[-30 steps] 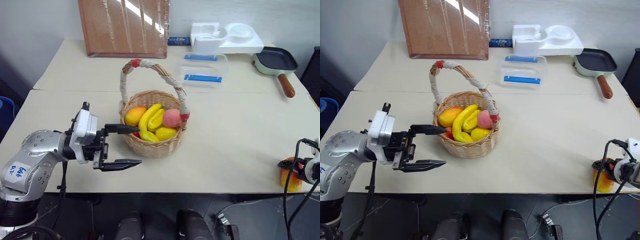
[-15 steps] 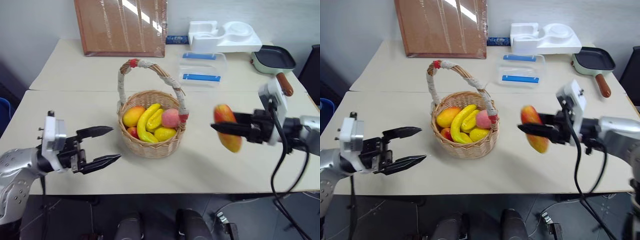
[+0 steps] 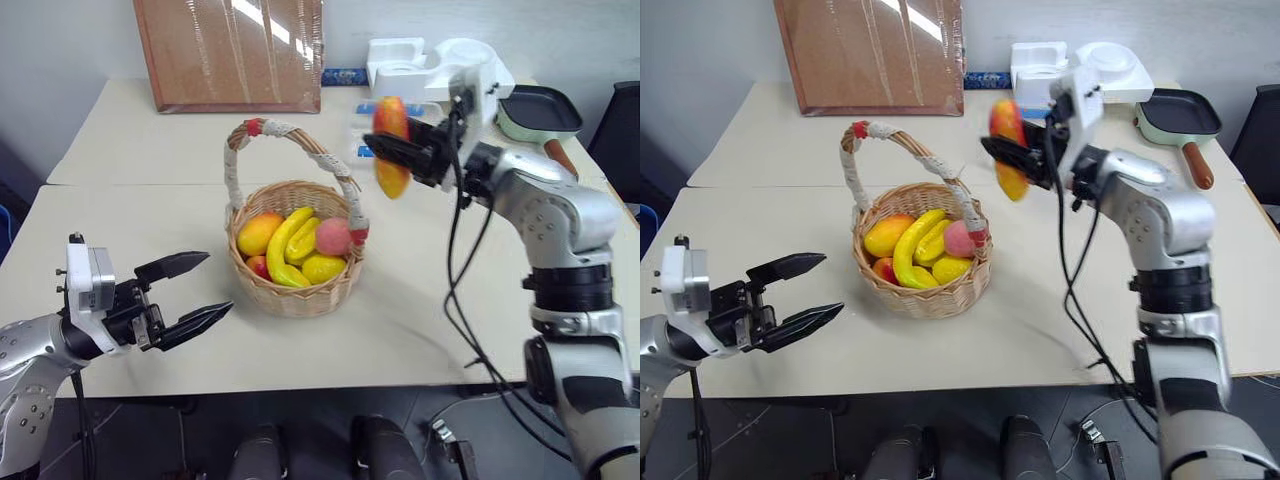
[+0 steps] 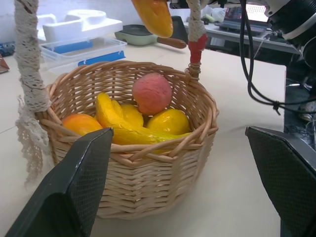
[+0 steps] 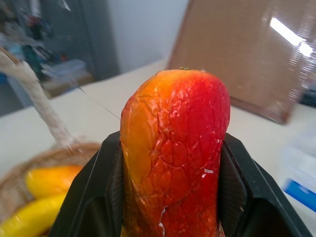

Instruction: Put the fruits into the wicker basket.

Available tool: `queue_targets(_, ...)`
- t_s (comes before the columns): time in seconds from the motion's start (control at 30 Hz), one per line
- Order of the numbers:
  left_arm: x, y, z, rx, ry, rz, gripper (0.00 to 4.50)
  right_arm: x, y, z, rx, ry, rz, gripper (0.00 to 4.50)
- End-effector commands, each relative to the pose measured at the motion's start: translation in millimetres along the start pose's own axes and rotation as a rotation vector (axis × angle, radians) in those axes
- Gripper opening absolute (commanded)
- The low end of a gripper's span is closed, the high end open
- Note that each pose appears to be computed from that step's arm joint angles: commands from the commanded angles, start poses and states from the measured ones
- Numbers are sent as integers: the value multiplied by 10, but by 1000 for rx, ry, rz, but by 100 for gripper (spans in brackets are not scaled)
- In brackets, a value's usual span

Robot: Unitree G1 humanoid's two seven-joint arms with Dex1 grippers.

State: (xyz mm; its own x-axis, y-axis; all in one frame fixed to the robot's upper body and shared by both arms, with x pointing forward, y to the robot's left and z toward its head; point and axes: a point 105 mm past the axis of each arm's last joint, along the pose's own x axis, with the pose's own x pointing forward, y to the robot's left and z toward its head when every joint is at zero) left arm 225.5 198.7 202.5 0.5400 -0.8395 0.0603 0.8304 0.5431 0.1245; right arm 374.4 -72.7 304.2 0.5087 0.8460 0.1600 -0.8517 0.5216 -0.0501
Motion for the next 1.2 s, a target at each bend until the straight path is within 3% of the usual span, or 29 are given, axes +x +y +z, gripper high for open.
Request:
queue_targets(0.03, 13, 6, 125, 38, -60, 16, 450, 172, 267, -5, 90, 31, 189, 192)
queue_targets(0.27, 49, 66, 185, 43, -110, 48, 450, 396, 330, -203, 189, 132, 246, 192)
queue_targets(0.4, 46, 116, 187, 40, -121, 66, 450, 432, 316, -247, 116, 148, 266, 311)
queue_targets(0.53, 45, 145, 188, 46, -113, 60, 450, 308, 26, -161, 8, 112, 183, 449)
queue_targets(0.67, 43, 174, 193, 54, -105, 54, 450, 84, -197, -6, -22, 61, 146, 449)
queue_targets(0.77, 33, 176, 217, 71, -95, 38, 450, -288, -300, 148, -138, -27, 159, 449)
queue_targets(1.0, -54, 140, 199, 89, -33, -19, 450, -1121, 27, -218, -343, 89, 303, 449)
queue_targets(1.13, -46, 132, 227, 83, -29, -55, 450, -1104, 350, -434, -336, 144, 345, 449)
queue_targets(1.2, -19, 117, 238, 77, -29, -78, 450, -944, 482, -436, -304, 88, 333, 449)
